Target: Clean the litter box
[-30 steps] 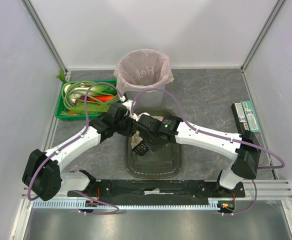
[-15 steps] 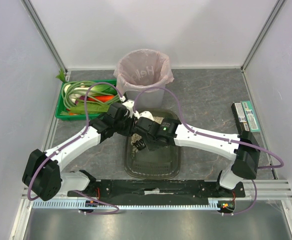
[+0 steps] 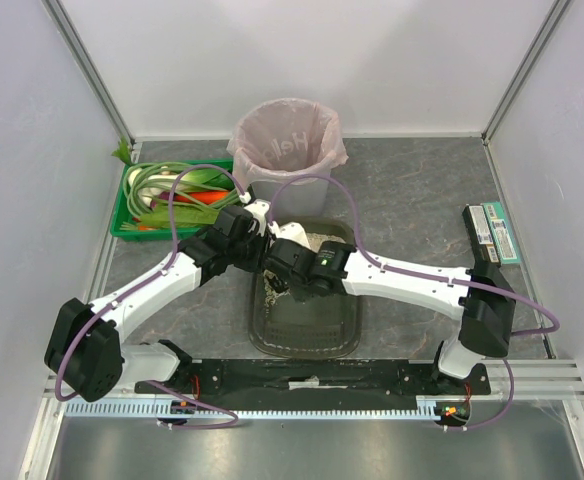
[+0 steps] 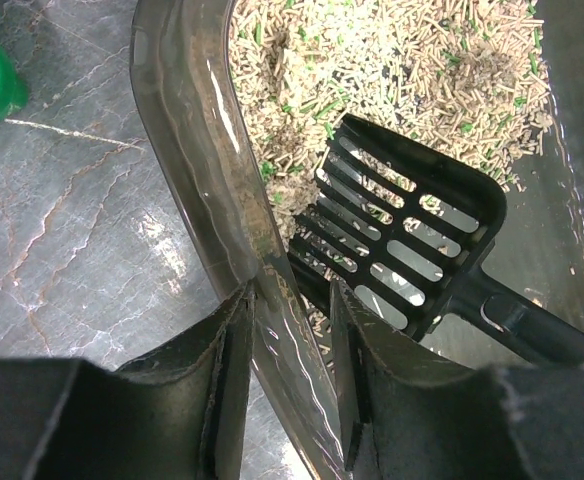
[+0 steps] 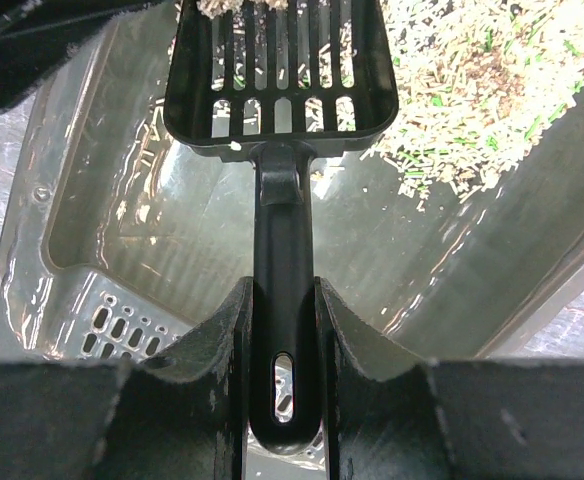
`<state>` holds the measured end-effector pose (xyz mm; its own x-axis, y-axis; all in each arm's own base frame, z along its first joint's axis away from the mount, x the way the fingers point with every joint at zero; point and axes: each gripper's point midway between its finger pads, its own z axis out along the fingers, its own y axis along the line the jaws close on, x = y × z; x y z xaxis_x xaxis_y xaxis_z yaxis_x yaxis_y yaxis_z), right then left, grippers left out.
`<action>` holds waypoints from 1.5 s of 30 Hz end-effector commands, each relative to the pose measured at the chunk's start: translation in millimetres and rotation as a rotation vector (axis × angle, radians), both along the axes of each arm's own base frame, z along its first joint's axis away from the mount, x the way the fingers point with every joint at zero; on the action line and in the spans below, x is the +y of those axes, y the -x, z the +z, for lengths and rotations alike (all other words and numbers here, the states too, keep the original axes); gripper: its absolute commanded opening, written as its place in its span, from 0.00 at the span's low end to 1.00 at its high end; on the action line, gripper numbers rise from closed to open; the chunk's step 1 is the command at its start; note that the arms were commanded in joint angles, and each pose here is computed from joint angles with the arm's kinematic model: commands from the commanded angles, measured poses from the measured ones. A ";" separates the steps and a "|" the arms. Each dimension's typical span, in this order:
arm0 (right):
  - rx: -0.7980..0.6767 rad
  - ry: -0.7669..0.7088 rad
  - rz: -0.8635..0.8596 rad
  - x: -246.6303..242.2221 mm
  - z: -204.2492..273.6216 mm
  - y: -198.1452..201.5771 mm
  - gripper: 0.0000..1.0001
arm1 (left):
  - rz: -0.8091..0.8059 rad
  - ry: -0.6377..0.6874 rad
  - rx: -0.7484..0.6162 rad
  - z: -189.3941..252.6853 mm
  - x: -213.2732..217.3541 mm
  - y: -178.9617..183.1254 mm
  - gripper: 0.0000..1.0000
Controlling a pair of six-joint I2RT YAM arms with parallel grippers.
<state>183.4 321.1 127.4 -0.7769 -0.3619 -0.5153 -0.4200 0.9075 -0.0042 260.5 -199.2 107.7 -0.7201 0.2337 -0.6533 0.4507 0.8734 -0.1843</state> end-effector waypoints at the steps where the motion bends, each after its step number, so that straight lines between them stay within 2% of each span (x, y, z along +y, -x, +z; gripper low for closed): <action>1: -0.041 -0.087 -0.051 14.6 -2.1 -7.5 0.00 | -0.035 0.082 0.007 15.5 -18.5 3.5 0.41; 32: -0.272 -0.194 -0.173 19.0 -18.4 -48.1 0.00 | -0.054 0.099 0.000 20.3 -22.3 5.7 0.39; 45: -0.357 -0.143 -0.151 13.7 -34.0 -59.4 0.00 | -0.070 0.109 0.011 19.1 -25.1 8.5 0.38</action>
